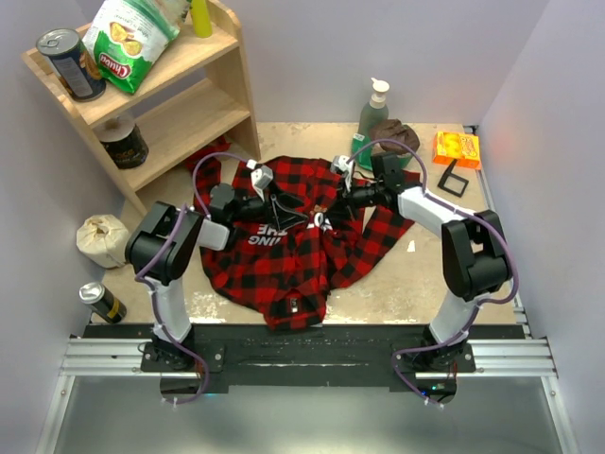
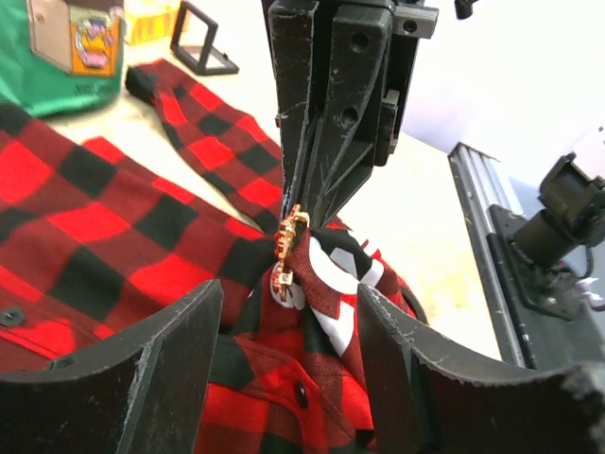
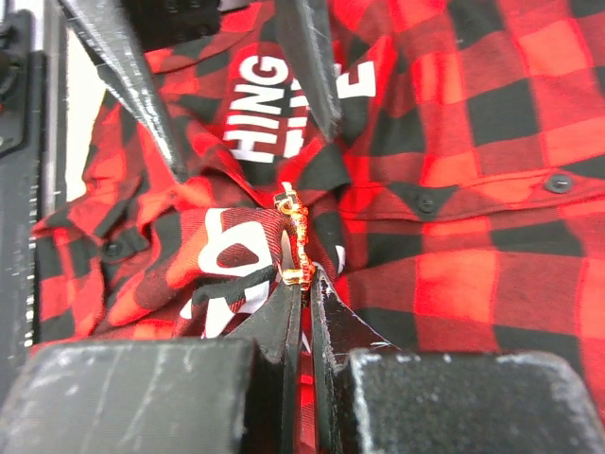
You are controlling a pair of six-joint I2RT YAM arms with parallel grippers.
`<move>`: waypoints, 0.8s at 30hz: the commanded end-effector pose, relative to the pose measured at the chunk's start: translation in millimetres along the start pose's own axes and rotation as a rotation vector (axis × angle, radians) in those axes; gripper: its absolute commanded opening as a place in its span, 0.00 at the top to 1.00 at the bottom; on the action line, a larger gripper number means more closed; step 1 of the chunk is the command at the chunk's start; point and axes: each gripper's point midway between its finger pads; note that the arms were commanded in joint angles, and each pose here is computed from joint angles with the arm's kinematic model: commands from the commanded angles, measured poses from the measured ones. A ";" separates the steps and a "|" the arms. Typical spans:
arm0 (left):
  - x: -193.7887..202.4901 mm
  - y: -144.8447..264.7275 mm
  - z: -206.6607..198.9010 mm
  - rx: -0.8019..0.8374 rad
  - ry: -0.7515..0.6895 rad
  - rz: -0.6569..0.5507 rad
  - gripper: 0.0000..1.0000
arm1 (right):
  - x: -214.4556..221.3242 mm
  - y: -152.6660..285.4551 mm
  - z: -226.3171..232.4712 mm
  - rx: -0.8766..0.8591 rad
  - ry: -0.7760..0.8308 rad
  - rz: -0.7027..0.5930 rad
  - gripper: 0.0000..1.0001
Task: Remove the brooch from the garment
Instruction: Remove the brooch from the clothes.
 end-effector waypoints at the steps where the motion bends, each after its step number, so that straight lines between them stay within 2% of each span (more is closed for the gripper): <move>1: -28.7 -1.6 7.4 -0.021 -0.199 -0.034 0.36 | -22.0 11.9 -7.5 0.105 0.093 -0.038 1.00; 8: -30.3 -9.2 20.2 -0.122 -0.233 0.030 0.45 | -29.7 17.1 -8.2 0.149 0.101 -0.057 1.00; 9: -29.8 -15.5 18.2 -0.120 -0.277 0.049 0.46 | -31.1 17.9 -8.9 0.157 0.104 -0.060 1.00; 11: -24.4 -19.0 16.4 -0.144 -0.274 0.090 0.46 | -32.7 19.8 -10.0 0.172 0.104 -0.065 1.00; 14: -27.2 -24.3 9.1 -0.129 -0.195 0.068 0.48 | -35.9 21.5 -15.4 0.212 0.099 -0.078 1.00; 20: -19.8 -41.7 6.1 -0.162 -0.219 0.134 0.53 | -40.3 25.2 -23.9 0.278 0.076 -0.108 1.00; 24: -17.3 -49.3 10.9 -0.208 -0.186 0.161 0.55 | -39.6 25.9 -22.9 0.285 0.061 -0.111 1.00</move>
Point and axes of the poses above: each gripper's point midway between its finger pads, its own y axis back along the fingers, its own z axis along the line the jaws close on, x = y × z, and after that the axes turned 10 degrees about -y, right-handed
